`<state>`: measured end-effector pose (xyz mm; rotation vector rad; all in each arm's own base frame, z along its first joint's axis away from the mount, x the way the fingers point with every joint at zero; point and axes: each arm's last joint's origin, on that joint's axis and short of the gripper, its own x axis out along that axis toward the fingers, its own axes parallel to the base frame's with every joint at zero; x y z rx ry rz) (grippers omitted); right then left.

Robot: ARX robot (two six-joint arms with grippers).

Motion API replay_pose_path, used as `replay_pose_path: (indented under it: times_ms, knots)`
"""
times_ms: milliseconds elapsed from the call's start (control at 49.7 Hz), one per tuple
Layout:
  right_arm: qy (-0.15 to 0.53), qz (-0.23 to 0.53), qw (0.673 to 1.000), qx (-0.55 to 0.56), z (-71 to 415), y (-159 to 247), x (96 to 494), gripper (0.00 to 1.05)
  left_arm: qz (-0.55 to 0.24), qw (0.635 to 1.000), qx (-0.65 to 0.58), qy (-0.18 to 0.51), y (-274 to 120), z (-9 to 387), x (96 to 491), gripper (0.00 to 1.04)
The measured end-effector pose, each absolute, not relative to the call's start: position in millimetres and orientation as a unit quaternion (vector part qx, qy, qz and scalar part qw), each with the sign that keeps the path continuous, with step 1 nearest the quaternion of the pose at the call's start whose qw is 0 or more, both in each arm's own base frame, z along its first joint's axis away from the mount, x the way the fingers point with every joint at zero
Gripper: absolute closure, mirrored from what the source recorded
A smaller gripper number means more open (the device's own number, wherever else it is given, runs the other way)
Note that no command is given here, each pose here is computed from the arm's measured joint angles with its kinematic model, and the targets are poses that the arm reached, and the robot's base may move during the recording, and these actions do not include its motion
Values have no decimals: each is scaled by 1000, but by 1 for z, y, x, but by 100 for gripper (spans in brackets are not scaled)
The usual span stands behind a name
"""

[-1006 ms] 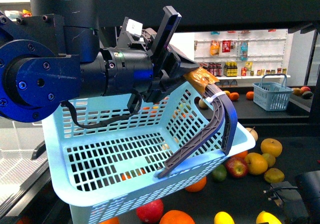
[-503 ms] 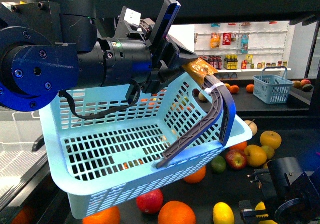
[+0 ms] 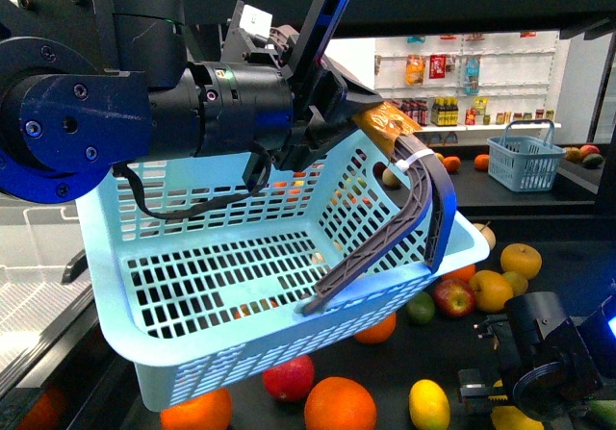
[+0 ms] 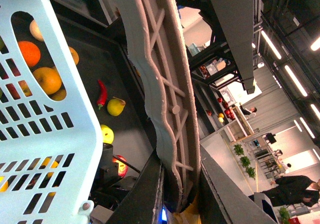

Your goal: Pick lemon from shelf

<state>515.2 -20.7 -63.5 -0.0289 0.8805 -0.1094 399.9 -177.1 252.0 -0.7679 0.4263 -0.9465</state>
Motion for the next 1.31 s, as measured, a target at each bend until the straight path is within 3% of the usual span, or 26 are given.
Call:
replay_pose_path:
  times_ms: [362, 704, 946, 1308]
  knots:
    - [422, -75, 904, 0, -43, -47, 499, 42, -441, 799, -358, 199, -177, 252, 400, 92]
    - [296, -65, 953, 32, 95, -75, 497, 42, -441, 799, -358, 199, -177, 252, 400, 92]
    - [214, -7, 975, 64, 192, -49, 490, 42, -441, 799, -358, 199, -177, 252, 400, 92]
    - [189, 71, 974, 106, 240, 13, 487, 42, -441, 799, -358, 199, -177, 252, 400, 92]
